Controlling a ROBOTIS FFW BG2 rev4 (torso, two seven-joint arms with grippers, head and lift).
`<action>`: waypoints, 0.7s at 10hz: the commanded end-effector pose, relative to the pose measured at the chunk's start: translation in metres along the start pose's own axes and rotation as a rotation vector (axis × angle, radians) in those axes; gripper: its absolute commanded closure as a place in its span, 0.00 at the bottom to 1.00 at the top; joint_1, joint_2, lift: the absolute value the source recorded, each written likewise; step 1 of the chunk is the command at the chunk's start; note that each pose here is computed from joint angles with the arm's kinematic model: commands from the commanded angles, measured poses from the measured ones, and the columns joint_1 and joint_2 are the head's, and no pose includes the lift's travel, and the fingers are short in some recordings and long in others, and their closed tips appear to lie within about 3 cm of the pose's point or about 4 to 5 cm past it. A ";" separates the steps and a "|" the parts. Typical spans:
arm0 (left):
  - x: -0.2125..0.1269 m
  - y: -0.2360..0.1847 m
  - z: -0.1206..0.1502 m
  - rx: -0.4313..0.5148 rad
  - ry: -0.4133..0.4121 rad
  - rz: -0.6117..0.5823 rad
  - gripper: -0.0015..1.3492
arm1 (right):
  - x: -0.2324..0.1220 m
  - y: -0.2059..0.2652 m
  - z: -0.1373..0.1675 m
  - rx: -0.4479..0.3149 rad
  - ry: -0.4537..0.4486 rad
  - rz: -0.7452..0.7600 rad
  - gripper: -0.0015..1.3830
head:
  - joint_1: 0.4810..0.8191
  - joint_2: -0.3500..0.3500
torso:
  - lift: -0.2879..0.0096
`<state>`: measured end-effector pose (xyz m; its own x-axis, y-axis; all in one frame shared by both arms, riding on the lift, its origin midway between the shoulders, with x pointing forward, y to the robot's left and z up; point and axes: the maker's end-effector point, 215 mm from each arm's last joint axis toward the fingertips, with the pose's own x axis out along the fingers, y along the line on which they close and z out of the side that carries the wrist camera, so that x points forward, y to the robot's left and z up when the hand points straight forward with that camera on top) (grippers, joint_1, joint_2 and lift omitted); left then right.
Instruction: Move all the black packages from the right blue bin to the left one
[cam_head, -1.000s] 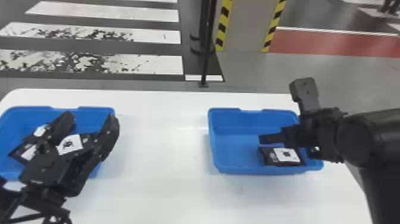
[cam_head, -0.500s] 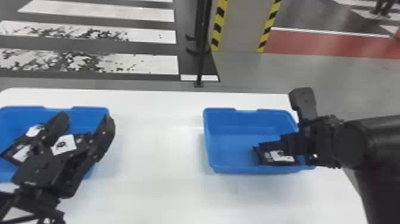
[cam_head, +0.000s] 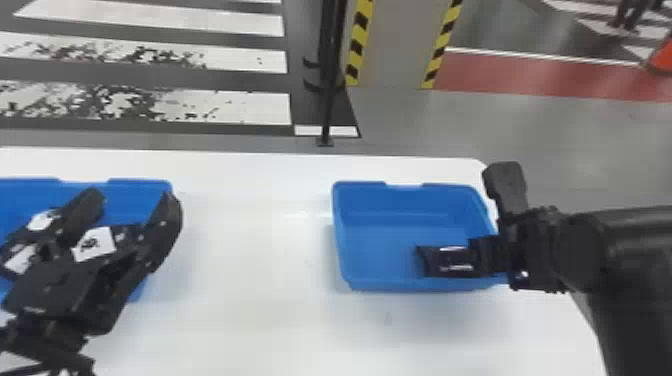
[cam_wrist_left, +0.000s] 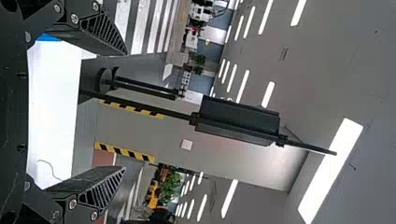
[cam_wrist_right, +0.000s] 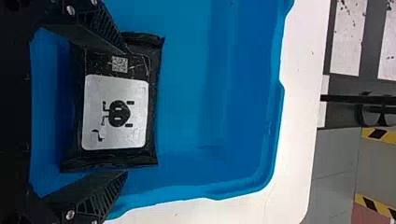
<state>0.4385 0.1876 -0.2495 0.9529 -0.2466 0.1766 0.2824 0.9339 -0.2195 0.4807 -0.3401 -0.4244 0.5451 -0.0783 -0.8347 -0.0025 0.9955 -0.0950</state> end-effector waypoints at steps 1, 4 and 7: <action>0.000 0.002 0.000 0.002 0.002 0.003 0.16 | 0.005 -0.003 -0.008 0.015 0.022 0.003 0.17 | 0.63 0.24 | 0.37; 0.000 0.004 -0.002 0.000 0.008 0.006 0.16 | 0.010 0.002 -0.010 0.033 0.040 0.047 0.69 | 0.63 0.24 | 0.37; -0.001 0.006 -0.003 0.003 0.014 0.011 0.16 | 0.012 0.013 -0.028 0.041 0.066 0.093 0.88 | 0.63 0.25 | 0.37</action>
<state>0.4397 0.1920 -0.2539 0.9570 -0.2412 0.1612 0.2731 0.9367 -0.2192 0.4699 -0.3316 -0.4462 0.4977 0.0018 -0.8674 -0.0125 0.9999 -0.0051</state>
